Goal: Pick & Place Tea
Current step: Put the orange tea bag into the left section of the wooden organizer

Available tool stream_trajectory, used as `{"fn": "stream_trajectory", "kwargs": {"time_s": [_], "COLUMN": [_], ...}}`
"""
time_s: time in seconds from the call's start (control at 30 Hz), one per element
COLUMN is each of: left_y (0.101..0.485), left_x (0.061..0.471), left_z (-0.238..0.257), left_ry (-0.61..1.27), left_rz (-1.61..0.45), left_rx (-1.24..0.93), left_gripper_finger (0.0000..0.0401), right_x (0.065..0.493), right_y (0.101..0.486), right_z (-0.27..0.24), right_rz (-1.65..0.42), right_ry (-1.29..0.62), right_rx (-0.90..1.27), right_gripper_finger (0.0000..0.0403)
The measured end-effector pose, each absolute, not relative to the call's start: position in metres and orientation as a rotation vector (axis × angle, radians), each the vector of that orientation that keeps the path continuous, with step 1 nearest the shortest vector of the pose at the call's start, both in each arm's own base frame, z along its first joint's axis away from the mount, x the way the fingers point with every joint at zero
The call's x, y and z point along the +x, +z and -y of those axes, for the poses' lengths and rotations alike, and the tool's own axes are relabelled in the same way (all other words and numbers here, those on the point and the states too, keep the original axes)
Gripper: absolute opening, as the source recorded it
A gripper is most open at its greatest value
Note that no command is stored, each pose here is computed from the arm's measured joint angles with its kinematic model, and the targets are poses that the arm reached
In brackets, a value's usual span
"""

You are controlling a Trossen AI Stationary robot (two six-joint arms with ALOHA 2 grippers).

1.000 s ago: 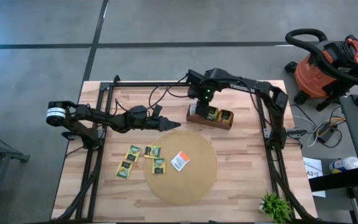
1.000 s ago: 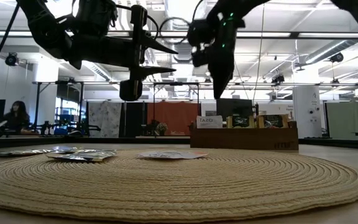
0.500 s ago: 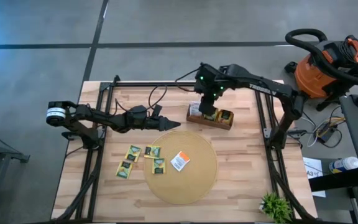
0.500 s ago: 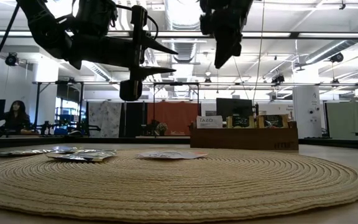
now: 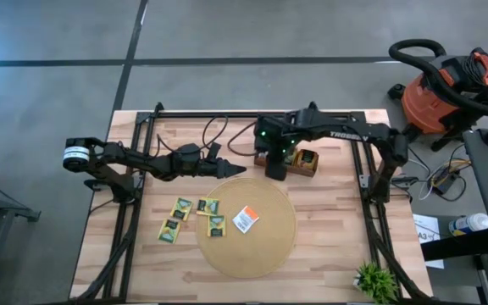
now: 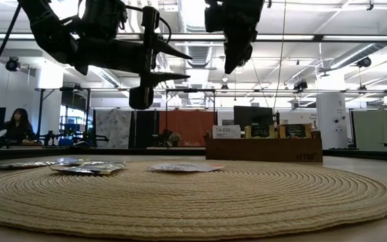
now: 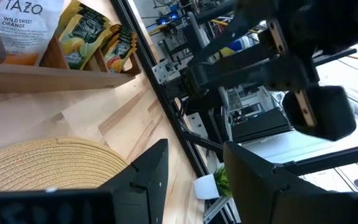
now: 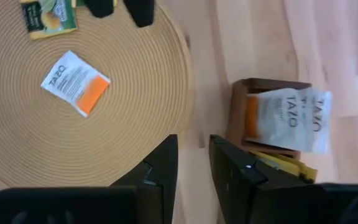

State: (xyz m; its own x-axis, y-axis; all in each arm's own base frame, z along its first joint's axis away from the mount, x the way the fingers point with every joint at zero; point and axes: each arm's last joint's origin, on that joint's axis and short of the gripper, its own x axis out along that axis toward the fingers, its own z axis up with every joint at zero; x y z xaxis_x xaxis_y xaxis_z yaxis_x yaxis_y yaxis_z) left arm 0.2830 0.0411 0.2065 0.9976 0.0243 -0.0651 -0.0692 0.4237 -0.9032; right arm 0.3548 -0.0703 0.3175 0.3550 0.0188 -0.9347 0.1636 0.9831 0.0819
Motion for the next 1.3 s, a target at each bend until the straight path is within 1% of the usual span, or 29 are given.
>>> {"fn": "stream_trajectory", "kwargs": {"time_s": [0.37, 0.5, 0.63, 0.9, 1.03, 1.13, 1.3], "left_y": [0.206, 0.203, 0.195, 0.177, 0.171, 0.169, 0.169], "left_x": [0.283, 0.283, 0.282, 0.277, 0.274, 0.273, 0.272], "left_z": [-0.04, -0.039, -0.038, -0.036, -0.035, -0.035, -0.036], "left_ry": [0.058, 0.064, 0.097, 0.123, 0.12, 0.087, 0.048], "left_rz": [-0.053, -0.082, -0.162, -0.373, -0.451, -0.478, -0.487], "left_rx": [-1.139, -1.14, -1.141, -1.037, -0.928, -0.835, -0.708], "left_gripper_finger": [0.0149, 0.0149, 0.0147, 0.0142, 0.0112, 0.0078, 0.0018], "right_x": [0.364, 0.367, 0.37, 0.375, 0.375, 0.375, 0.373], "right_y": [0.291, 0.282, 0.275, 0.272, 0.267, 0.256, 0.243], "right_z": [0.065, 0.061, 0.056, 0.042, 0.038, 0.036, 0.031], "right_rz": [-1.277, -1.283, -1.269, -1.236, -1.246, -1.268, -1.301], "right_ry": [-0.081, -0.088, -0.066, -0.078, -0.096, -0.073, -0.148], "right_rx": [0.176, 0.219, 0.254, 0.295, 0.381, 0.46, 0.561], "right_gripper_finger": [0.0076, 0.0075, 0.0078, 0.0079, 0.0072, 0.0069, 0.0068]}}
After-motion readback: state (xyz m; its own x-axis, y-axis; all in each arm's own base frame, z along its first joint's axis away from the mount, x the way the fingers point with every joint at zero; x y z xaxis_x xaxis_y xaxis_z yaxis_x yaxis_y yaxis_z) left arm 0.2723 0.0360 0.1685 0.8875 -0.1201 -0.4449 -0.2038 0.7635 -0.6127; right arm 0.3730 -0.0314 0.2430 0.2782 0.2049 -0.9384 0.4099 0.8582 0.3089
